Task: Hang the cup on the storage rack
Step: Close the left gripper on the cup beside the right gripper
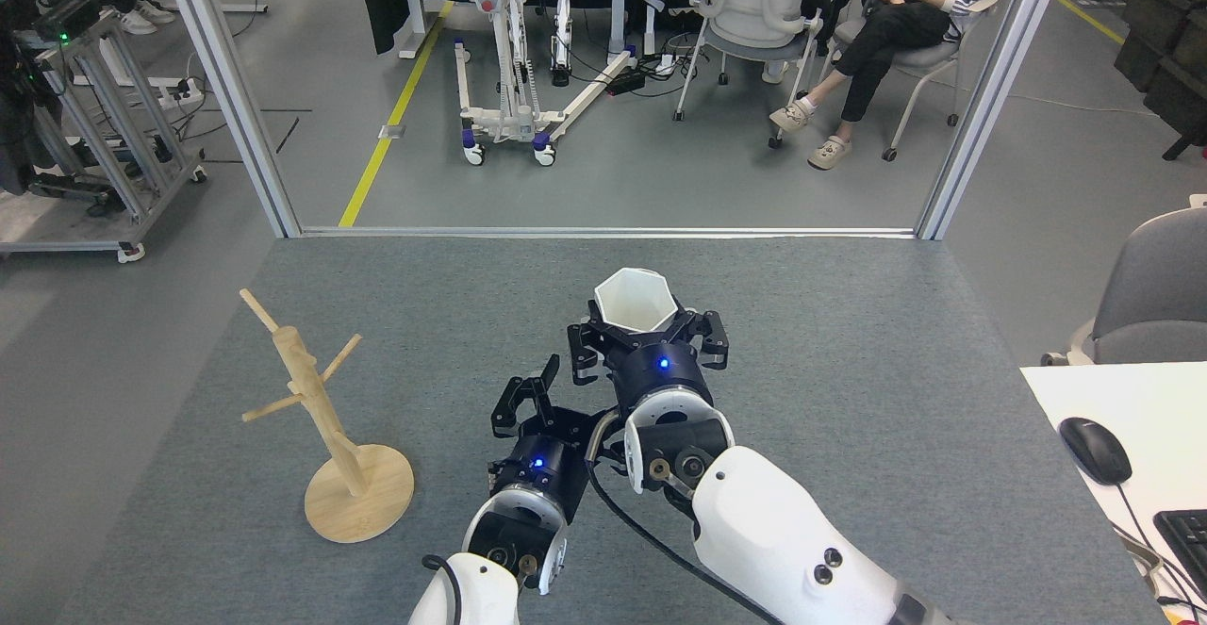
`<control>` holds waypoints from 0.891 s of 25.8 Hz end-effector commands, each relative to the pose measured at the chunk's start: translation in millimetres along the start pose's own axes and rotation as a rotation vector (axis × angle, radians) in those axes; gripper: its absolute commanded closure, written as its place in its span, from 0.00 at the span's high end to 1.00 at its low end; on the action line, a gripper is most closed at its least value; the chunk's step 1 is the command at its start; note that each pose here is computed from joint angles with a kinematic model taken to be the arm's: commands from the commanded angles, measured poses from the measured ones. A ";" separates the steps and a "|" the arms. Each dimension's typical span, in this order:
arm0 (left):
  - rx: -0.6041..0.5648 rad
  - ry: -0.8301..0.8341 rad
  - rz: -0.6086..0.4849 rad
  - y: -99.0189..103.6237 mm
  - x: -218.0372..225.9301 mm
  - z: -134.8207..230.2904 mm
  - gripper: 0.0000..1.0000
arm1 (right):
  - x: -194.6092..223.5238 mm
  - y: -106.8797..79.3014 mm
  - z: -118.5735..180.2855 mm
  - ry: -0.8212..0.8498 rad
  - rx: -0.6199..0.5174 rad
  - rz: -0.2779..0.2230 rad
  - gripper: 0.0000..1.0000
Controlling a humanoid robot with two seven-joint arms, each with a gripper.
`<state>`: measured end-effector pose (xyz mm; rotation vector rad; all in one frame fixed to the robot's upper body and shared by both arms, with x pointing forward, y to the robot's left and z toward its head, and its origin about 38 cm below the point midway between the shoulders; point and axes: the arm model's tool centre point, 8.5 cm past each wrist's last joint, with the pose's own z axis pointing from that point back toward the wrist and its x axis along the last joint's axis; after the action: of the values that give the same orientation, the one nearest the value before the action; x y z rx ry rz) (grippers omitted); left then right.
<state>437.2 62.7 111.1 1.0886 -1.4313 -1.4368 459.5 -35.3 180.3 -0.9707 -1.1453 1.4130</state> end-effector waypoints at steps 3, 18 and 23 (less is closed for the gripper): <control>0.005 0.000 0.000 3.7 -1.2 -5.4 0.94 | 4.7 5.6 -3.2 -0.002 0.018 0.013 0.12; -0.023 -0.026 -0.014 -7.6 8.3 -3.9 0.94 | 16.3 3.8 -1.4 -0.019 0.017 -0.002 0.12; -0.033 -0.026 -0.012 -11.4 8.5 -3.1 0.94 | 18.0 3.0 -1.1 -0.022 0.017 -0.006 0.12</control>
<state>438.4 54.4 102.4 1.0690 -1.4214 -1.4784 457.7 -18.8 177.0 -0.9454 -1.1468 1.4314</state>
